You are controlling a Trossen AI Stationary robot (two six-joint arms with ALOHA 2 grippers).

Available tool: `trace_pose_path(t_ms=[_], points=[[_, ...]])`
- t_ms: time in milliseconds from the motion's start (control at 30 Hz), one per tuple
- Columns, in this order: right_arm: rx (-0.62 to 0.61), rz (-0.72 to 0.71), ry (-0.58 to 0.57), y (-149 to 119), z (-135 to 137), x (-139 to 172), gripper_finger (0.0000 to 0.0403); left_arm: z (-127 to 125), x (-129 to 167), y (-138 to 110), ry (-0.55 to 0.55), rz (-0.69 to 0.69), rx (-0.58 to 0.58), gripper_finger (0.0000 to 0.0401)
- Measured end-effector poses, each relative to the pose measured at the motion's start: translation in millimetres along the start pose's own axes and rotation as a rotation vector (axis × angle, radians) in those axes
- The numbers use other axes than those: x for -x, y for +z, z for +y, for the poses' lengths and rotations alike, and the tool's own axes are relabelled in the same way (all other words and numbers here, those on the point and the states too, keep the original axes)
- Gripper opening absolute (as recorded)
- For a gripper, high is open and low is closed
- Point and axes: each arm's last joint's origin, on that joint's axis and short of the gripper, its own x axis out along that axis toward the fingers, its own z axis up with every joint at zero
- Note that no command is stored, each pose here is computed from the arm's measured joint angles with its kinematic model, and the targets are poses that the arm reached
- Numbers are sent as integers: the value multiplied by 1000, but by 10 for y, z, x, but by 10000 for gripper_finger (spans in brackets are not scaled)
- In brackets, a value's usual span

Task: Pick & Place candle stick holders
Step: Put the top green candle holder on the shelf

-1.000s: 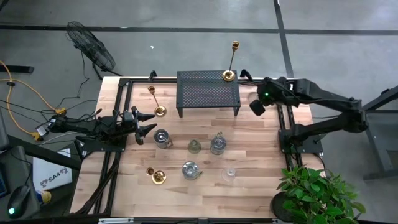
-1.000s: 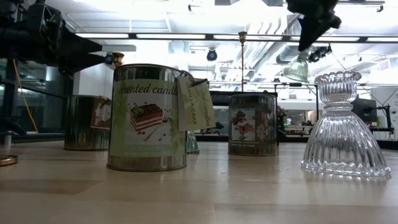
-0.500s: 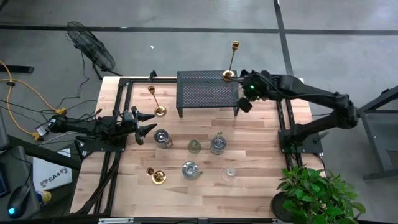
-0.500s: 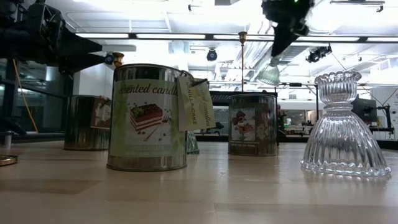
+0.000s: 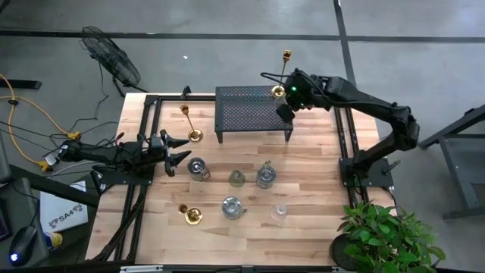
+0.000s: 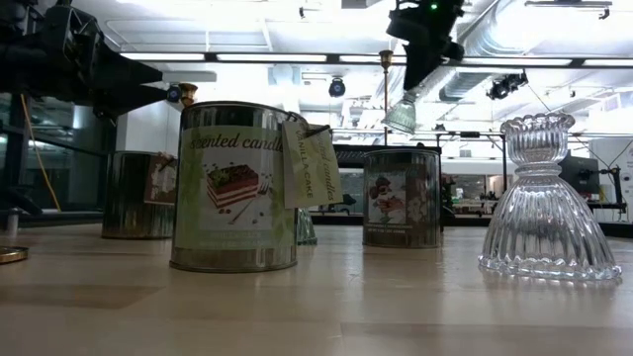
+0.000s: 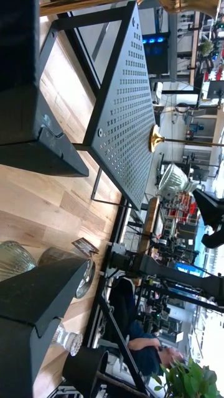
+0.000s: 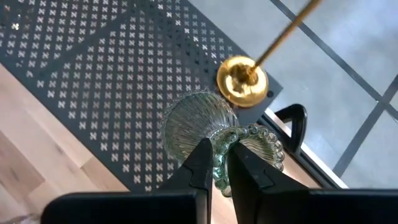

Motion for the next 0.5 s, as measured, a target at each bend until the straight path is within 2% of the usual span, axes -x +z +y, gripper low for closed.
trace_pose_path(t_ms=[500], points=[[9,111,-41,167,32,-315,22,0,0,0,0,0,0,218]])
